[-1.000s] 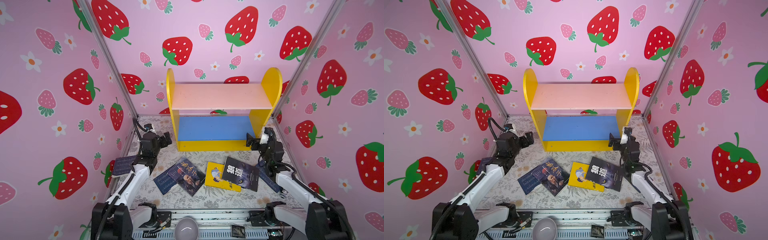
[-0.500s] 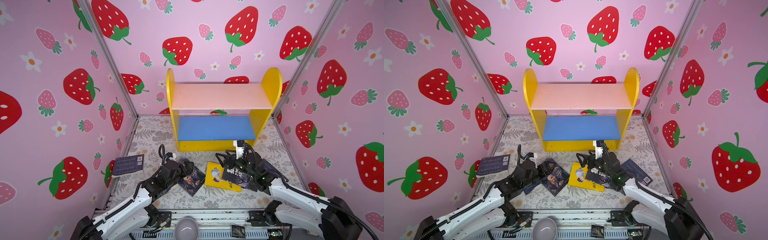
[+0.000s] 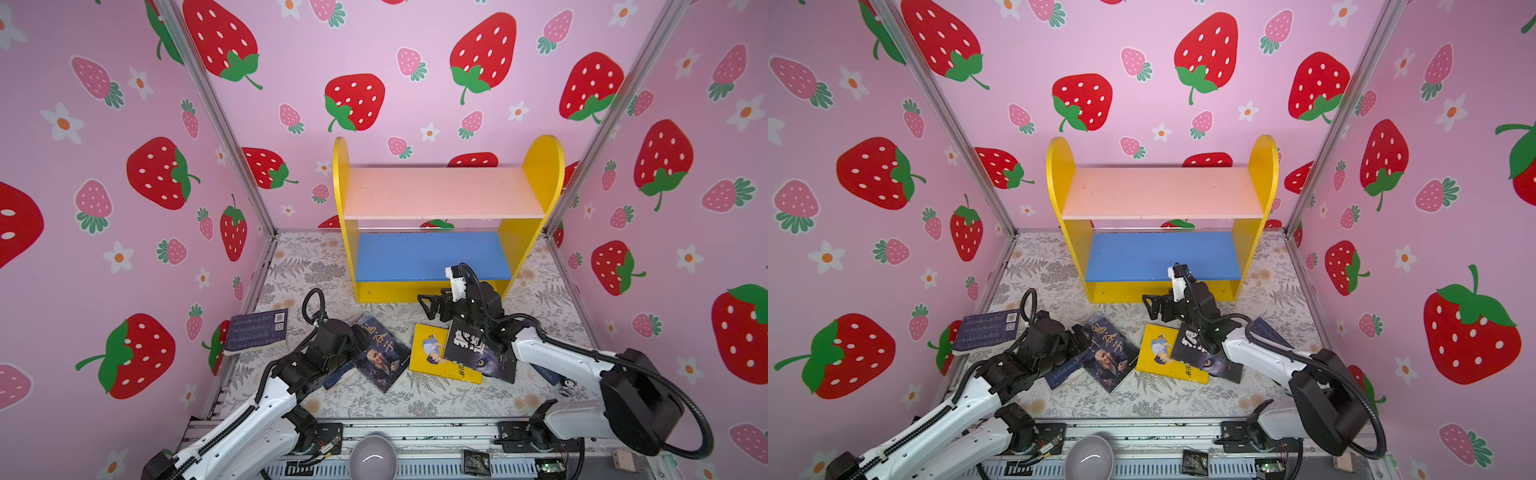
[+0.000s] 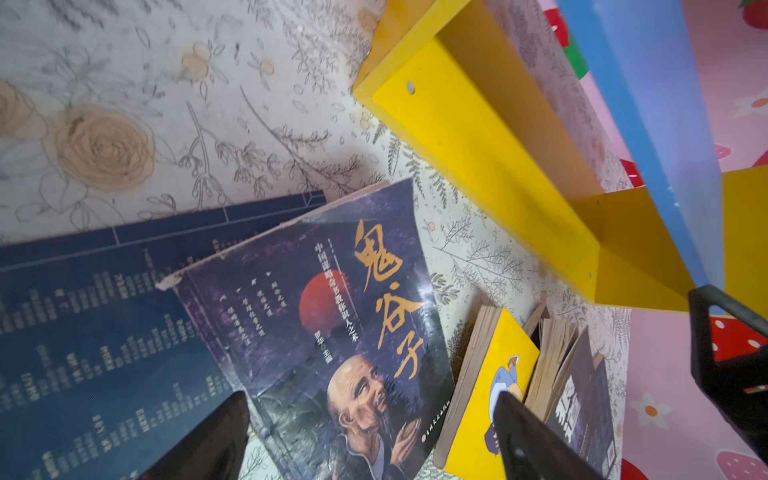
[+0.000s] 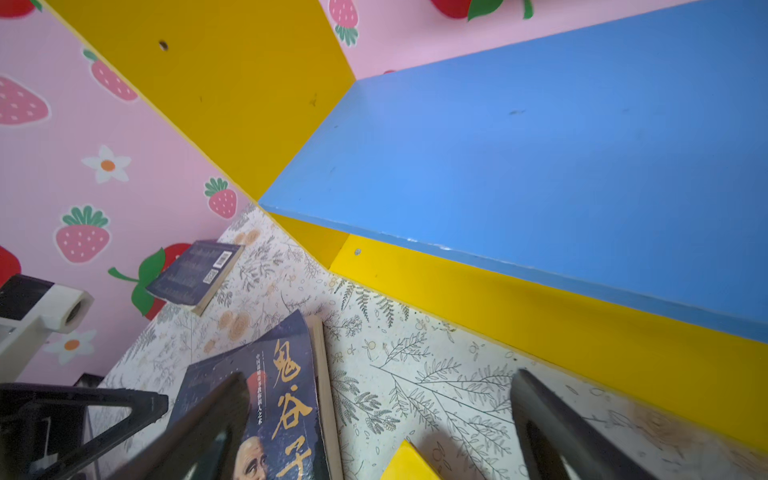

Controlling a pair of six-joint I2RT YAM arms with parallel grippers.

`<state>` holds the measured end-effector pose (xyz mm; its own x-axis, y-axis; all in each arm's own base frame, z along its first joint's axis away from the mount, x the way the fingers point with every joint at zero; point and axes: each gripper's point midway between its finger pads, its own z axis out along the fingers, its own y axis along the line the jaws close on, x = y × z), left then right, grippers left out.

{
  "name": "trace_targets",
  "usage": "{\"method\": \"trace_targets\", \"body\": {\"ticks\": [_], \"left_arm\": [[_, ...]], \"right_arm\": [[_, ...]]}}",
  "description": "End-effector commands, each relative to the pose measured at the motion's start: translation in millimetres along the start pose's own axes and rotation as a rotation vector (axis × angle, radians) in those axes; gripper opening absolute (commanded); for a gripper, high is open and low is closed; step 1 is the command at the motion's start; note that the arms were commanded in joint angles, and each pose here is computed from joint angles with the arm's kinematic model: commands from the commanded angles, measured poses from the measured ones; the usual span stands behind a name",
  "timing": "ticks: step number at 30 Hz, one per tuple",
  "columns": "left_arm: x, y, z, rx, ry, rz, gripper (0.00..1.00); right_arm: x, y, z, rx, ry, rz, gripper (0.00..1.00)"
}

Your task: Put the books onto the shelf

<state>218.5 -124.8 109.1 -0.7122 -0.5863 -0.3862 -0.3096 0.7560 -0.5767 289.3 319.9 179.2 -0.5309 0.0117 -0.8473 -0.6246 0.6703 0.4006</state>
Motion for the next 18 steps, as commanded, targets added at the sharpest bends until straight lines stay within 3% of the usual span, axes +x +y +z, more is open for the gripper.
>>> {"method": "trace_targets", "body": {"ticks": [1, 10, 18], "left_arm": [[30.1, 23.3, 7.9, -0.017, 0.103, -0.081, 0.91], [54.7, 25.9, 27.0, 0.097, 0.157, -0.190, 0.90], [63.6, 16.9, 44.2, 0.112, 0.195, -0.179, 0.86]], "right_arm": [[24.9, 29.2, 22.3, -0.086, 0.074, -0.088, 1.00], [79.6, 58.9, 60.9, -0.179, 0.199, -0.147, 0.91], [120.8, 67.0, 81.7, -0.267, 0.322, -0.151, 0.57]]}}
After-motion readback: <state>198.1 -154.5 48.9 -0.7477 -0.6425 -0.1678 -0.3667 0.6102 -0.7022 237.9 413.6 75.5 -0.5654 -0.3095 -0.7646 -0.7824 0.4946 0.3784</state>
